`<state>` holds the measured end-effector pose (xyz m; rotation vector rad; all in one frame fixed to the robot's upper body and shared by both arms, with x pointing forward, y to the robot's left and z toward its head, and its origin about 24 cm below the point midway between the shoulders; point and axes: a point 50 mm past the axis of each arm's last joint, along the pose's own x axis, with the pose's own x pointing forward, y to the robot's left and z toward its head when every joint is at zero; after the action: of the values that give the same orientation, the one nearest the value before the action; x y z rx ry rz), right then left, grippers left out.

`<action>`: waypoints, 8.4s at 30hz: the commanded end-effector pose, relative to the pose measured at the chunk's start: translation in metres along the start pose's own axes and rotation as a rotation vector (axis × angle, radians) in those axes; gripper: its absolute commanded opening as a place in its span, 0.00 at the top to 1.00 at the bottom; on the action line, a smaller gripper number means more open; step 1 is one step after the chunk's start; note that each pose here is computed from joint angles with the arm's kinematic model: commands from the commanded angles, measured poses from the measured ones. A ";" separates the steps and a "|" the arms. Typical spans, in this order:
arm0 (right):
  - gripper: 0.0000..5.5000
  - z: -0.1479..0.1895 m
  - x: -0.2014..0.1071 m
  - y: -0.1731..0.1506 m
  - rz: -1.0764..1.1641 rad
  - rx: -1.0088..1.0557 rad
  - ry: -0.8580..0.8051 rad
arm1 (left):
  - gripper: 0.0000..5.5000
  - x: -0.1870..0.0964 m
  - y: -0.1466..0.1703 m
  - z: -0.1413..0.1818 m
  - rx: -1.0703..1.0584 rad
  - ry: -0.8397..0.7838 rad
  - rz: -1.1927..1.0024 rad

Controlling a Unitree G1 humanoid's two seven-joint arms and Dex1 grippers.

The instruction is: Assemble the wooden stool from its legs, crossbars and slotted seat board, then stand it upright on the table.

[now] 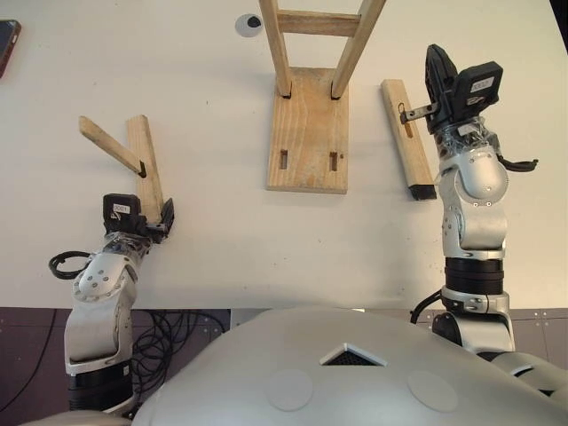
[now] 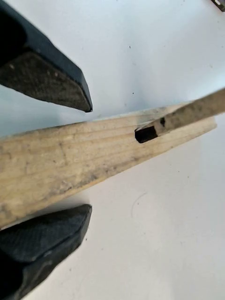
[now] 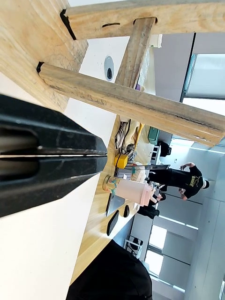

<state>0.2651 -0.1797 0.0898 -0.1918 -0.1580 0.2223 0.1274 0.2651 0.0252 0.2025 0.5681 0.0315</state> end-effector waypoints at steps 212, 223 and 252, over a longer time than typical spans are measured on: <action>0.63 0.096 0.037 -0.046 1.088 0.412 -0.072 | 0.38 0.024 -0.056 0.210 -0.499 -0.533 -0.998; 0.63 0.059 0.027 -0.018 1.101 0.412 -0.012 | 0.50 0.076 -0.030 0.195 -0.643 -0.447 -0.599; 0.63 0.079 0.027 -0.040 1.220 0.257 0.098 | 0.50 0.089 -0.022 0.187 -0.704 -0.475 -0.441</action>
<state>0.2830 -0.1936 0.1866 0.0043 -0.0032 1.4570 0.3039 0.2163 0.1277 -0.5964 0.1064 -0.2564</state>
